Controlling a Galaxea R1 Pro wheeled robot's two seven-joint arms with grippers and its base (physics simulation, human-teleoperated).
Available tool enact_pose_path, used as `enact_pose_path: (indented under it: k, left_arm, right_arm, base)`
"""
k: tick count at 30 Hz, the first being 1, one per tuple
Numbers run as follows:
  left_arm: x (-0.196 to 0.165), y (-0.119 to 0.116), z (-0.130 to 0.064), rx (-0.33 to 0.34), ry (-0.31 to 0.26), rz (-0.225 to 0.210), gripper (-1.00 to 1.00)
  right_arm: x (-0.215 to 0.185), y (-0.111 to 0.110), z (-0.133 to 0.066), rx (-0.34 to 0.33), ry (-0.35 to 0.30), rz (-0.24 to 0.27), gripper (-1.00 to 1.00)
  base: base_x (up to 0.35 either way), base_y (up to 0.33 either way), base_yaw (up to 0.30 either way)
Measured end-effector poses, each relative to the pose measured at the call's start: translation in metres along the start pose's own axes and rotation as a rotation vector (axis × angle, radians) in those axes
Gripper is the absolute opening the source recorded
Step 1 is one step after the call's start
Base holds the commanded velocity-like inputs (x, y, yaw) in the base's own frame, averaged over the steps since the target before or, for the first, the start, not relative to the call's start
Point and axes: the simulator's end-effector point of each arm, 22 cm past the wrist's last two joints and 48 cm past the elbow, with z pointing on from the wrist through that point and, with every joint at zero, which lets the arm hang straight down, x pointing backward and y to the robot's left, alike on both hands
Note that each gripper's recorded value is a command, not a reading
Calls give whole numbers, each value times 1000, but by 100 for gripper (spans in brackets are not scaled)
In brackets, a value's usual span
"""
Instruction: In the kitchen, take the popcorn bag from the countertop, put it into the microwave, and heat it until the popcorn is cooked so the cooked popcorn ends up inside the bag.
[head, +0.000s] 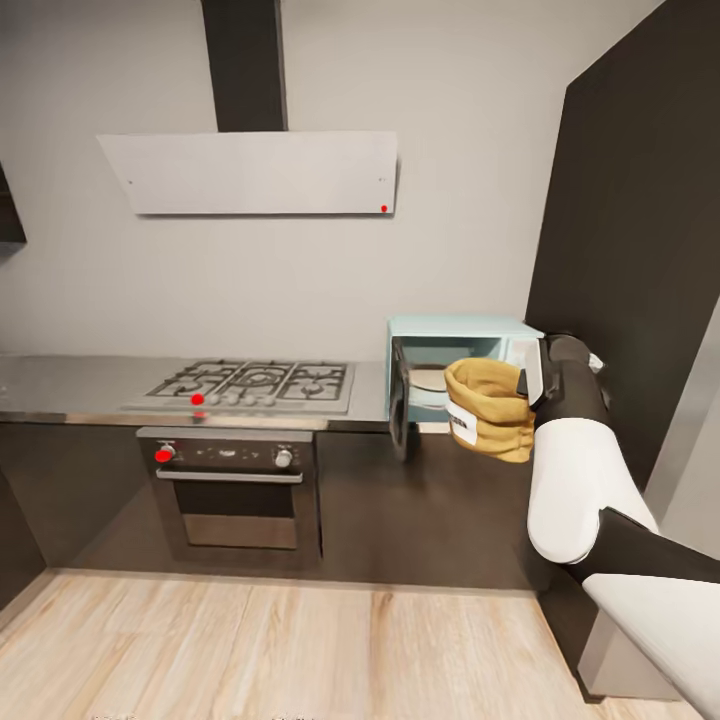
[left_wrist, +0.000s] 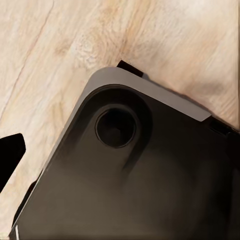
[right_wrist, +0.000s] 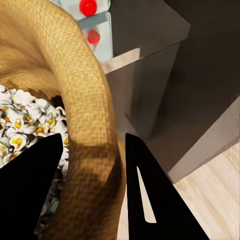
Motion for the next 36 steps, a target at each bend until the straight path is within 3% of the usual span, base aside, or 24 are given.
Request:
enact_pose_path:
  k: [17, 31, 35, 36]
  left_arm:
    - [0, 0, 0, 0, -2, 1, 100]
    - [-1, 0, 0, 1, -3, 0, 100]
    - [-1, 2, 0, -5, -1, -20, 100]
    - [-1, 2, 0, -5, -1, -20, 100]
  right_arm:
    - [-1, -2, 0, 3, -3, 4, -100]
    - [0, -1, 1, -1, 2, 1, -100]
    - [3, 7, 0, -17, 6, 0, -100]
    - [-1, 10, 0, -21, -18, 9, -100]
  base:
    - [0, -292, 262]
    - [0, -59, 11]
    - [21, 0, 0]
    - [68, 0, 0]
